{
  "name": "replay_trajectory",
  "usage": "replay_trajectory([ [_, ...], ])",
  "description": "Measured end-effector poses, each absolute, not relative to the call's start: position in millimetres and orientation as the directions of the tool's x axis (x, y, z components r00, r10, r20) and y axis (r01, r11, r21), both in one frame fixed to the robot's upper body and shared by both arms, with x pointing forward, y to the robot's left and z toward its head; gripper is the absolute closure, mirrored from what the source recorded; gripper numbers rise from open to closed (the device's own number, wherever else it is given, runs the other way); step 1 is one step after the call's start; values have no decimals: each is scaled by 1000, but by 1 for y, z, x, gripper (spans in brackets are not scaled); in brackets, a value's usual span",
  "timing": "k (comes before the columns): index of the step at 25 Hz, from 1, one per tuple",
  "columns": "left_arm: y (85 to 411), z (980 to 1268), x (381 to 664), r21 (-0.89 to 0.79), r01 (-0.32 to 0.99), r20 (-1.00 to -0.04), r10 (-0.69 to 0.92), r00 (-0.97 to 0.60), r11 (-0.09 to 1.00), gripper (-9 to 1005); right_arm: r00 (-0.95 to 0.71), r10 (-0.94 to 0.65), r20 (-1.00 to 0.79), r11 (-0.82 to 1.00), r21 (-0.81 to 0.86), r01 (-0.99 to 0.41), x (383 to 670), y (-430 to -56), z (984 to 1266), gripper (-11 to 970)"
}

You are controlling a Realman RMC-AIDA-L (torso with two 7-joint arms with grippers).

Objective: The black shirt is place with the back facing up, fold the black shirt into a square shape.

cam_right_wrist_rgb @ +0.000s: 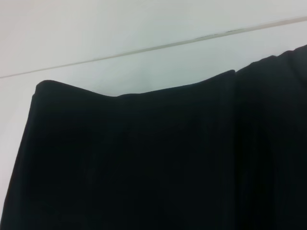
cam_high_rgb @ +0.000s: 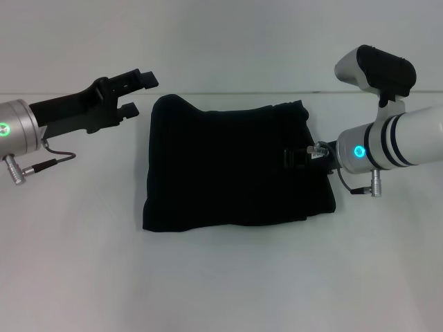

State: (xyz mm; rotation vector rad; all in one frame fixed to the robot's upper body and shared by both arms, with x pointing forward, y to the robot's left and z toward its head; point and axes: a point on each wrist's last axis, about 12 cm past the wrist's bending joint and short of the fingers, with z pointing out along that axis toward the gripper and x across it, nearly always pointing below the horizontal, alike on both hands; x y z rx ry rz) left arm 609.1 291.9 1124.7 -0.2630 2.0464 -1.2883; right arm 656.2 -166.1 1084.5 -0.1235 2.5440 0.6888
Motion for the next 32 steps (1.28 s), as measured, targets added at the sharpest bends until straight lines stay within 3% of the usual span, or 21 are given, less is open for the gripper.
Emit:
replay_trajectory([
  [6,292,1124,609,-855,184,-446,-506,-738,486,80,-871,48,-489,867,453,-206,657,-168,1085,814],
  [9,292,1124,608,-856,182,-444,-507,-739,485,80,-871,50,-489,867,454,-205,656,-169,1085,893],
  [32,291,1123,607,-857,185,-442,-503,-743,481,80,-851,56,-522,843,481,-240,672,-190,1132,894],
])
